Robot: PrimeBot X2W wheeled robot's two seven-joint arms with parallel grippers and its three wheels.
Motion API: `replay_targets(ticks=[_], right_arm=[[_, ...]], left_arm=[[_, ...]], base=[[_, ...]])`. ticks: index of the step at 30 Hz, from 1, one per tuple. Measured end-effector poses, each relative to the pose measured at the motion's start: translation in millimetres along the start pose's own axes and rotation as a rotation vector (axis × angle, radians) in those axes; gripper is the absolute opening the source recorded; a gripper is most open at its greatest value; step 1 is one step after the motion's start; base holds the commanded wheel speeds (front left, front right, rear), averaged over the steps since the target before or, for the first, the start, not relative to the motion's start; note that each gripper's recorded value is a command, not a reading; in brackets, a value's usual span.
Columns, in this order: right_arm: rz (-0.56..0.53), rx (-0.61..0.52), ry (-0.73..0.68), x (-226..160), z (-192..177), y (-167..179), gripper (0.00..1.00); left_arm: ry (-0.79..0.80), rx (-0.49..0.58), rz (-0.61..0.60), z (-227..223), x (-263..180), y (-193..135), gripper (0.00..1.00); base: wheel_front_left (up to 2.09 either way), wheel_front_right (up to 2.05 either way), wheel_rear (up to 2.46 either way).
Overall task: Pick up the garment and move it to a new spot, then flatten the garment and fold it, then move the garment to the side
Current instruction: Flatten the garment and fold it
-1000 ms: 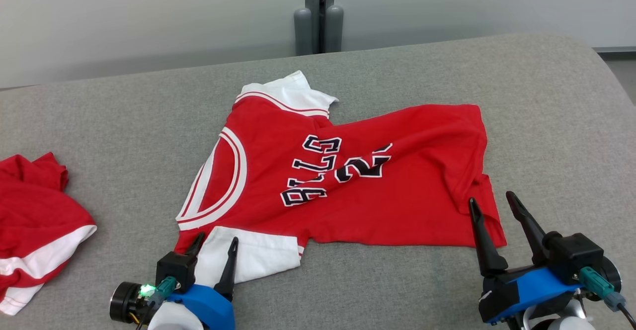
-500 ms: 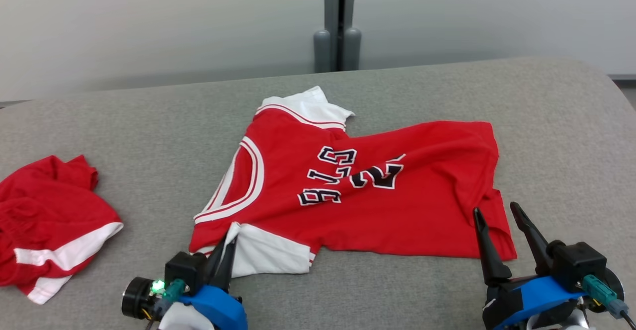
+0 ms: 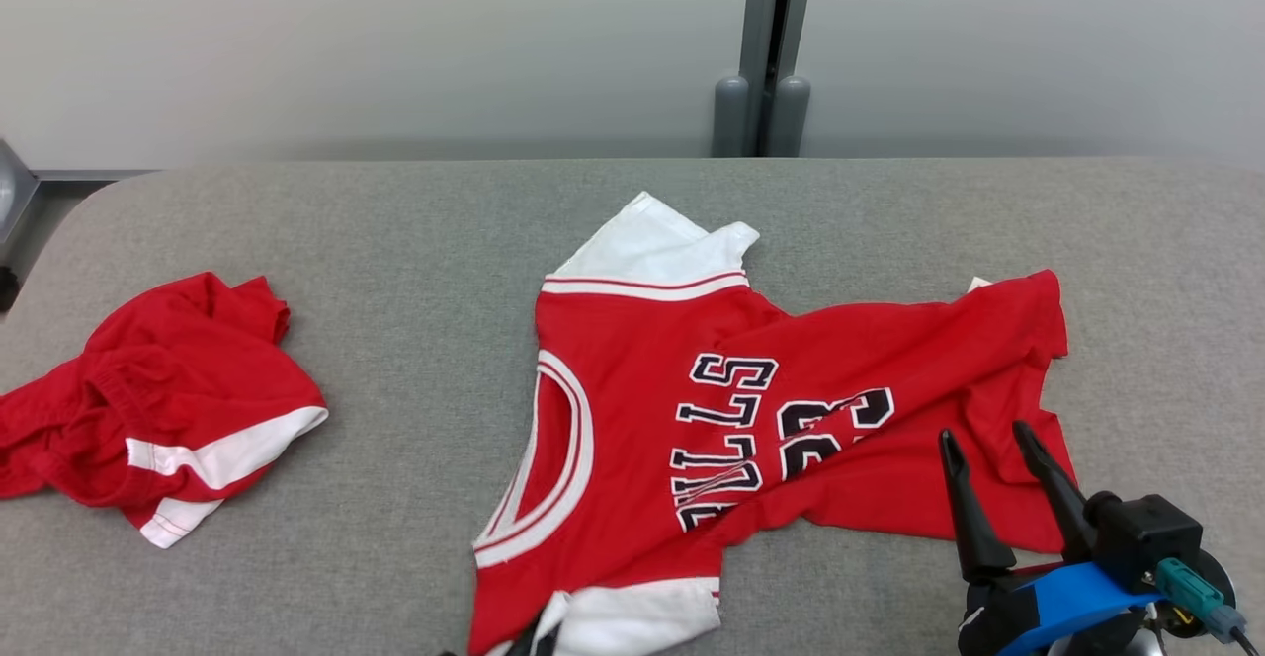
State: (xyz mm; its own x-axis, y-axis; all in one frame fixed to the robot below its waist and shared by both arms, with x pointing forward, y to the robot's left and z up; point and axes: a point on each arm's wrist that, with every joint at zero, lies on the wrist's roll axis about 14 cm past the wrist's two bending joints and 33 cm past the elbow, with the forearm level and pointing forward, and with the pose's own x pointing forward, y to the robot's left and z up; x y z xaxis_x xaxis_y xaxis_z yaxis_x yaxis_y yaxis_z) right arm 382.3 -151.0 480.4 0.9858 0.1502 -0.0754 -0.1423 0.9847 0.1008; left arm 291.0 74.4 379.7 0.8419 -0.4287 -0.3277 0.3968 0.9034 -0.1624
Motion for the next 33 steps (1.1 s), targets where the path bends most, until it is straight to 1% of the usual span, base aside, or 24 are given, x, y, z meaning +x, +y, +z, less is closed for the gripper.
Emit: replay_targets(ticks=[1, 2, 3, 4, 7, 10, 14, 19, 25, 33], right_arm=[[0.004, 0.000, 0.002, 0.5, -0.7, 1.1, 1.00], [0.006, 0.001, 0.004, 1.1, -1.4, 2.1, 1.00], [0.009, 0.005, 0.006, 1.6, -2.0, 2.9, 1.00], [0.011, 0.007, 0.008, 2.0, -2.7, 3.8, 1.00], [0.016, 0.009, 0.013, 2.3, -4.7, 5.2, 1.00], [0.012, 0.009, 0.014, 1.2, -4.8, 4.0, 1.00], [-0.003, 0.011, 0.015, -1.7, -5.5, -0.3, 1.00], [-0.022, 0.017, 0.020, -7.1, -7.7, -6.0, 1.00], [-0.057, 0.020, 0.029, -12.0, -11.6, -16.8, 1.00], [-0.079, 0.022, 0.039, -12.9, -15.7, -24.0, 1.00]], left_arm=[[0.008, -0.010, -0.008, -3.4, -1.8, -4.5, 0.02], [0.012, -0.016, -0.014, -5.1, -2.8, -7.8, 0.19], [0.009, -0.019, -0.017, -4.4, -2.8, -9.5, 0.83], [-0.001, -0.024, -0.019, -1.6, -2.3, -10.8, 1.00], [-0.055, -0.035, -0.023, 14.7, 0.4, -13.0, 1.00], [-0.141, -0.029, -0.019, 42.4, 3.7, -9.4, 1.00], [-0.224, 0.005, 0.021, 71.8, 5.9, 9.0, 1.00], [-0.239, 0.042, 0.088, 84.1, 11.7, 38.0, 1.00], [-0.164, 0.042, 0.104, 69.6, 23.3, 51.1, 1.00], [0.032, -0.004, 0.121, 12.7, 24.0, 56.6, 1.00]], base=[[0.00, 0.00, 0.00], [0.00, 0.00, 0.00], [0.00, 0.00, 0.00], [0.00, 0.00, 0.00], [0.00, 0.00, 0.00], [0.00, 0.00, 0.00], [0.00, 0.00, 0.00], [0.00, 0.00, 0.00], [0.00, 0.00, 0.00], [0.00, 0.00, 0.00]])
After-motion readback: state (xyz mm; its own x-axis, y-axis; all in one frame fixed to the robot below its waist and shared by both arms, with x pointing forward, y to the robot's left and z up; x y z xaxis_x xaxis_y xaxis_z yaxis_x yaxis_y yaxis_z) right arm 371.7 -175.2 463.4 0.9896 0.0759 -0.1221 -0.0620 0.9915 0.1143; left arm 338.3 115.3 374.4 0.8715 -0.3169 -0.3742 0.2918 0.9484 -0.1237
